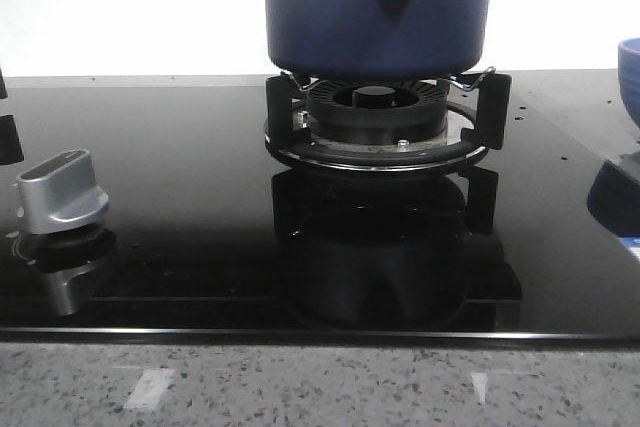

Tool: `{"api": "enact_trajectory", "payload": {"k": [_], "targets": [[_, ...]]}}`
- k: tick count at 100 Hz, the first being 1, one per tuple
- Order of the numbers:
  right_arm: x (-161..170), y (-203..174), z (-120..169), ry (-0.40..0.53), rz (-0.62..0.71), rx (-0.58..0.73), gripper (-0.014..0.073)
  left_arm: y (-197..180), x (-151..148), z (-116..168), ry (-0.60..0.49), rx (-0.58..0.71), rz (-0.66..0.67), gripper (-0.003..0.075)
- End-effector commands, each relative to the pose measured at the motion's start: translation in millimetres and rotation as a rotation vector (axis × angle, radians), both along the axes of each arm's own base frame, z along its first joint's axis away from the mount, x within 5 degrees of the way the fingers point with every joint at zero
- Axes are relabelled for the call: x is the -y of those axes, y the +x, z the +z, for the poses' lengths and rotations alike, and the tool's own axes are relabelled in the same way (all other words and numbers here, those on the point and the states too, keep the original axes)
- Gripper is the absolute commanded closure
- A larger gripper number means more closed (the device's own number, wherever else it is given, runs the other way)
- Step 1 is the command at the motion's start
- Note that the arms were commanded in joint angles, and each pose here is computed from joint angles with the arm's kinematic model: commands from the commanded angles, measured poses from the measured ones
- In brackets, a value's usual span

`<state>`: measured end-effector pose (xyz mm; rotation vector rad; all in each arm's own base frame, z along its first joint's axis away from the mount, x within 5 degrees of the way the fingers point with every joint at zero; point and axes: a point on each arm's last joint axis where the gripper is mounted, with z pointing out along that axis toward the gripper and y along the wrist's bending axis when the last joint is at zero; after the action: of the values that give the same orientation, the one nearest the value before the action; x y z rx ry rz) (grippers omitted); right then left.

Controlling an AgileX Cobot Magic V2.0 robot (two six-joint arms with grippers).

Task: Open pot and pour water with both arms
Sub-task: 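Grasp the blue lid knob with the left gripper and lift the lid, then move the right gripper to the light blue bowl rim and grasp it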

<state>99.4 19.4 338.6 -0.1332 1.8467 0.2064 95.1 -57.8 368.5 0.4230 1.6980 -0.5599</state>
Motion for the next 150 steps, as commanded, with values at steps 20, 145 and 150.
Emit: {"api": "enact_trajectory", "payload": {"k": [20,145,150], "targets": [[2,1,21,-0.007,-0.018,0.102,0.0161,42,31,20,-0.073,0.051,-0.128,0.0365],[6,5,18,-0.057,-0.052,0.049,0.0161,211,168,18,-0.064,0.100,-0.564,0.0247],[6,5,18,-0.058,-0.050,0.045,0.0161,214,169,16,-0.063,0.098,-0.564,0.0247]]}}
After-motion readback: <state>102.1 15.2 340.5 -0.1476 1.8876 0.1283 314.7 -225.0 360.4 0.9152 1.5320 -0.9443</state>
